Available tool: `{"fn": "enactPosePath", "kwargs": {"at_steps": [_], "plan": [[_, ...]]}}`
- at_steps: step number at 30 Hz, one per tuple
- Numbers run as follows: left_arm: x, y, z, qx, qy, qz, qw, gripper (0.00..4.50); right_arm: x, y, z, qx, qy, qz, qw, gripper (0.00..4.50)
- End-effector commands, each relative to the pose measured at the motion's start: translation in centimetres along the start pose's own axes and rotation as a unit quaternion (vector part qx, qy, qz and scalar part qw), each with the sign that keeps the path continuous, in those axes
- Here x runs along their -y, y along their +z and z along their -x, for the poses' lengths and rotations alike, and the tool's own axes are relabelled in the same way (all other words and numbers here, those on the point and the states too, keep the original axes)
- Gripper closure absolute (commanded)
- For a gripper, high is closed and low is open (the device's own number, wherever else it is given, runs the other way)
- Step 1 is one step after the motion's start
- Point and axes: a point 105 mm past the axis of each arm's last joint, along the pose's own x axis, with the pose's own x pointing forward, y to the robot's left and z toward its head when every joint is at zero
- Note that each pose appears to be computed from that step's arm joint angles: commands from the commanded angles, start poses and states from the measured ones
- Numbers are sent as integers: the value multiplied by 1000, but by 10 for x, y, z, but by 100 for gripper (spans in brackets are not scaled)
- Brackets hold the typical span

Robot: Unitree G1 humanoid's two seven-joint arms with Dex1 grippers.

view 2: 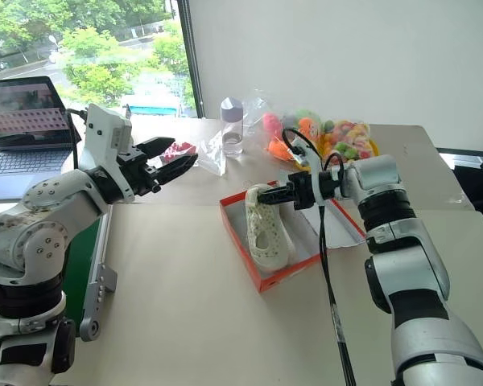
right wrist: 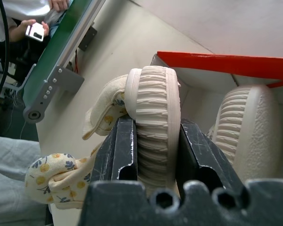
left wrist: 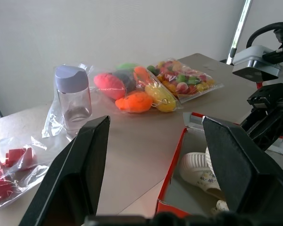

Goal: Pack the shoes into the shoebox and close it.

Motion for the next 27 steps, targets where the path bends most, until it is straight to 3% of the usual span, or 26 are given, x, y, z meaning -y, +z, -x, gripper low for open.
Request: {"fn": "enactPosePath", "kwargs": {"at_steps": [1, 5, 9, 11, 18, 22, 27], "plan": [[4, 9, 4, 15, 0, -18, 1000, 117, -1, 5, -2, 1, -1, 16, 1000, 382], [9, 8, 3, 13, -5, -19, 1000, 117, 13, -10, -11, -42, -42, 39, 997, 382], [9, 6, 3, 11, -2, -20, 1000, 117, 61, -35, -9, -94, -187, 96, 973, 382], [8, 6, 4, 10, -1, -21, 1000, 117, 73, -43, -6, -104, -222, 108, 964, 382], [8, 5, 3, 6, -1, -27, 1000, 117, 80, -42, -4, -133, -250, 181, 942, 382], [9, 4, 2, 4, -4, -30, 1000, 117, 68, -36, -20, -164, -232, 254, 924, 382], [8, 2, 0, 1, -4, -33, 999, 117, 57, -52, -46, -163, -195, 239, 937, 382]]}}
